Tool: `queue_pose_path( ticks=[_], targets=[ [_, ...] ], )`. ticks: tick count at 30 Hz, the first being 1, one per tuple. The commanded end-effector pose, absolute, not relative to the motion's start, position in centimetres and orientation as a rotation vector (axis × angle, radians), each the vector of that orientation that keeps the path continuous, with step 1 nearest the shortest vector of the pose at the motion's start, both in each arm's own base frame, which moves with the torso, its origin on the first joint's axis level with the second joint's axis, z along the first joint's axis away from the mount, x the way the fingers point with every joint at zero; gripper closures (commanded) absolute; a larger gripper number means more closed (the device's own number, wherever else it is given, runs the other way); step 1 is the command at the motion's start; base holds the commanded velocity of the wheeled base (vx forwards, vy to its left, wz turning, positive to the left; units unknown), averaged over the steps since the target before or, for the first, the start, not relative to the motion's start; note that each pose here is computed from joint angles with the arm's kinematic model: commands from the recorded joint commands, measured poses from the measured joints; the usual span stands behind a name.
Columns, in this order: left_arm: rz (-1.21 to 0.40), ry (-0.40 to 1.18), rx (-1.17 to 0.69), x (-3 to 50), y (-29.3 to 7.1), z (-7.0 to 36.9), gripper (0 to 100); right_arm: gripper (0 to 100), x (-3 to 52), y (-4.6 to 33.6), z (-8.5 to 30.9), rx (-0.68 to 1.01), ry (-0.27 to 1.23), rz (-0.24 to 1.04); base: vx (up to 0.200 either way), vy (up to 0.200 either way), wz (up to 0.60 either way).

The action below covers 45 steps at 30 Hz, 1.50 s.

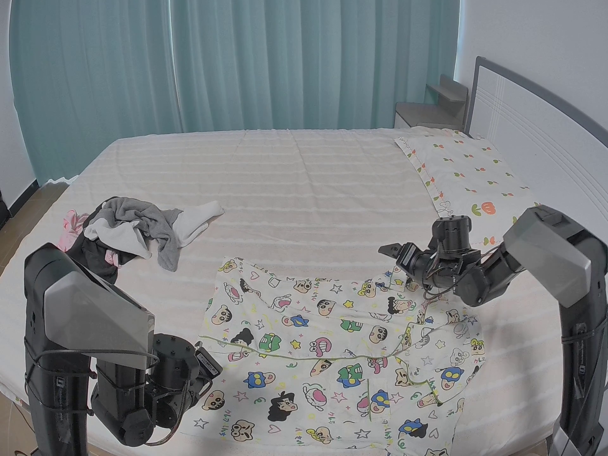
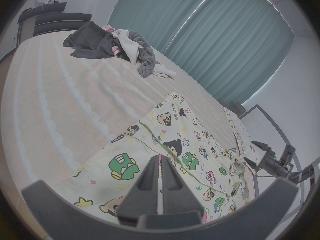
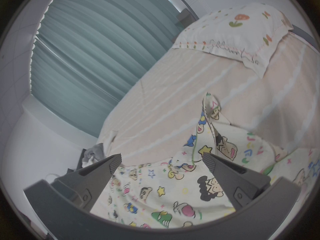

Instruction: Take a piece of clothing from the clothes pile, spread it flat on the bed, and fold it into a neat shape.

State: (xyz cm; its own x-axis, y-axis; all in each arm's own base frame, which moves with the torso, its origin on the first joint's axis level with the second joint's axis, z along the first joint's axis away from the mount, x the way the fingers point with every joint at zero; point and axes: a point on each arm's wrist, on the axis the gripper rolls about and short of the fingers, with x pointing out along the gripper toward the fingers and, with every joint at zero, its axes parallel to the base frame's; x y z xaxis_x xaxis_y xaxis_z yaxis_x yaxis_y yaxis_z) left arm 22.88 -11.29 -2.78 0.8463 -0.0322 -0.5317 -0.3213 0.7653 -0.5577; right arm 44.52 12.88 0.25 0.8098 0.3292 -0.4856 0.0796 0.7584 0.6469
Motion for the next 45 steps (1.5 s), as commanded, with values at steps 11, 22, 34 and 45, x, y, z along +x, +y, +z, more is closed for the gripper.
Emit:
queue_pose_path(
  ticks=[11, 22, 34, 45],
  targets=[
    [0.169, 0.542, -0.693, 22.9, -11.3, -2.9, 100, 0, 46.0, 13.4, -4.4, 0.673, 0.678, 0.035, 0.0, 0.0, 0.0],
    [0.171, 0.544, -0.693, 23.0, -11.3, -3.0, 100, 0, 46.2, 14.4, -4.8, 0.665, 0.653, 0.02, 0.0, 0.0, 0.0],
    [0.194, 0.54, -0.697, 23.2, -10.7, -3.2, 100, 0, 51.4, 14.5, 1.4, 0.866, 0.407, 0.119, 0.0, 0.0, 0.0],
    [0.205, 0.538, -0.701, 23.4, -10.5, -3.3, 100, 0, 53.8, 12.6, -0.1, 0.877, 0.372, 0.075, 0.0, 0.0, 0.0]
  ],
)
